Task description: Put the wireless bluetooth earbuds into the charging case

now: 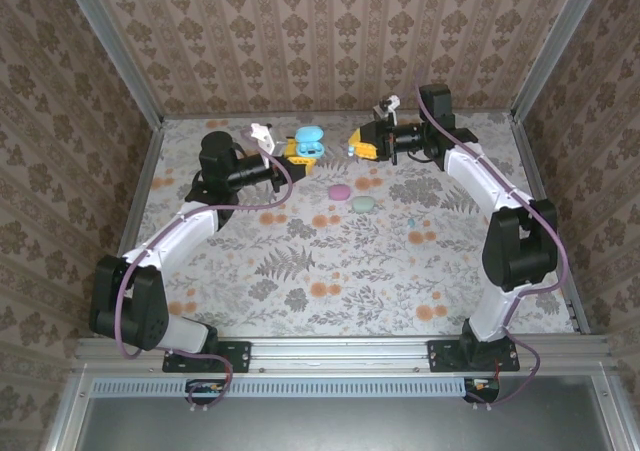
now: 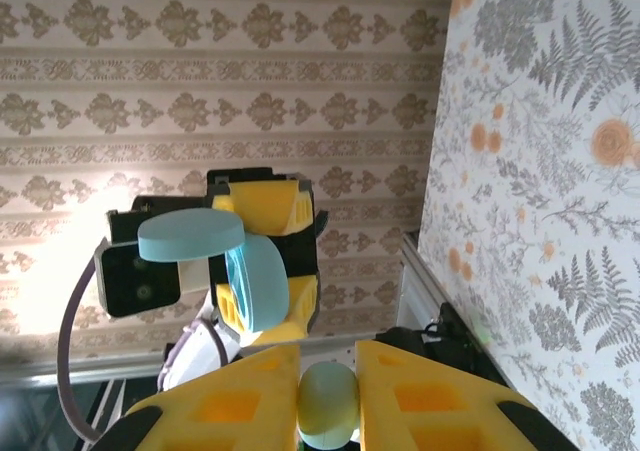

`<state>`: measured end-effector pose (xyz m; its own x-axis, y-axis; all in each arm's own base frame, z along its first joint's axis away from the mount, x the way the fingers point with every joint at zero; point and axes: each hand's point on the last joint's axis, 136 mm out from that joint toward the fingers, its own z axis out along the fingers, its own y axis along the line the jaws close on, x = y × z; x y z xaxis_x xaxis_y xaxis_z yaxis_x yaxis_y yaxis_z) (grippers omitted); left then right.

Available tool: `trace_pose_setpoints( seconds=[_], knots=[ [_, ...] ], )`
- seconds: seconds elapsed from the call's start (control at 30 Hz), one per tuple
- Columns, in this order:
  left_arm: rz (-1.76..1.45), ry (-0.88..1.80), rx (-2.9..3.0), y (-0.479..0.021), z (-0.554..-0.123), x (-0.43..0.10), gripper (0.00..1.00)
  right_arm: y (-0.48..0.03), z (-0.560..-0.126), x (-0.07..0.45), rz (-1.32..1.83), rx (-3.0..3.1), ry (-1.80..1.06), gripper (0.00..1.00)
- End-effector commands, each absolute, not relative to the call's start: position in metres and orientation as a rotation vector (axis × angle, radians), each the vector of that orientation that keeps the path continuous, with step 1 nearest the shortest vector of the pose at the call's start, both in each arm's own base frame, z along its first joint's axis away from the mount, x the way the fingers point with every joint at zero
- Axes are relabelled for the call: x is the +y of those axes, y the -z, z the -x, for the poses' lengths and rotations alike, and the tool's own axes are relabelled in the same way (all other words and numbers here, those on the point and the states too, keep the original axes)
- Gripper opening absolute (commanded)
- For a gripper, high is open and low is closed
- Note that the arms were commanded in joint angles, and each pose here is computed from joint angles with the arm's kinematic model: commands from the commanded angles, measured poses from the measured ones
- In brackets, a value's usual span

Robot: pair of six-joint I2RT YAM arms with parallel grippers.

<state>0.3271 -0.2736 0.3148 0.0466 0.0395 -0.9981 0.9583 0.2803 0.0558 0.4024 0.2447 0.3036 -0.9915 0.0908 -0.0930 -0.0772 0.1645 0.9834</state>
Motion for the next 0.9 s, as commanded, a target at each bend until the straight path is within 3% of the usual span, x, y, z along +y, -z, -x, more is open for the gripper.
trace_pose_setpoints(
  seconds=[0.0, 0.33, 0.87],
  knots=[
    [-1.068, 0.949, 1.311, -0.312, -0.328, -0.274, 0.26, -0.327, -0.402, 0.244, -0.074, 2.251, -1.854, 0.22],
    [-1.07, 0.953, 1.33, -0.305, -0.339, -0.283, 0.26, -0.343, -0.395, 0.251, -0.133, 2.23, -1.727, 0.22],
    [-1.083, 0.963, 1.316, -0.307, -0.341, -0.297, 0.26, -0.368, -0.368, 0.275, 0.205, 2.169, -1.543, 0.22]
  ],
)
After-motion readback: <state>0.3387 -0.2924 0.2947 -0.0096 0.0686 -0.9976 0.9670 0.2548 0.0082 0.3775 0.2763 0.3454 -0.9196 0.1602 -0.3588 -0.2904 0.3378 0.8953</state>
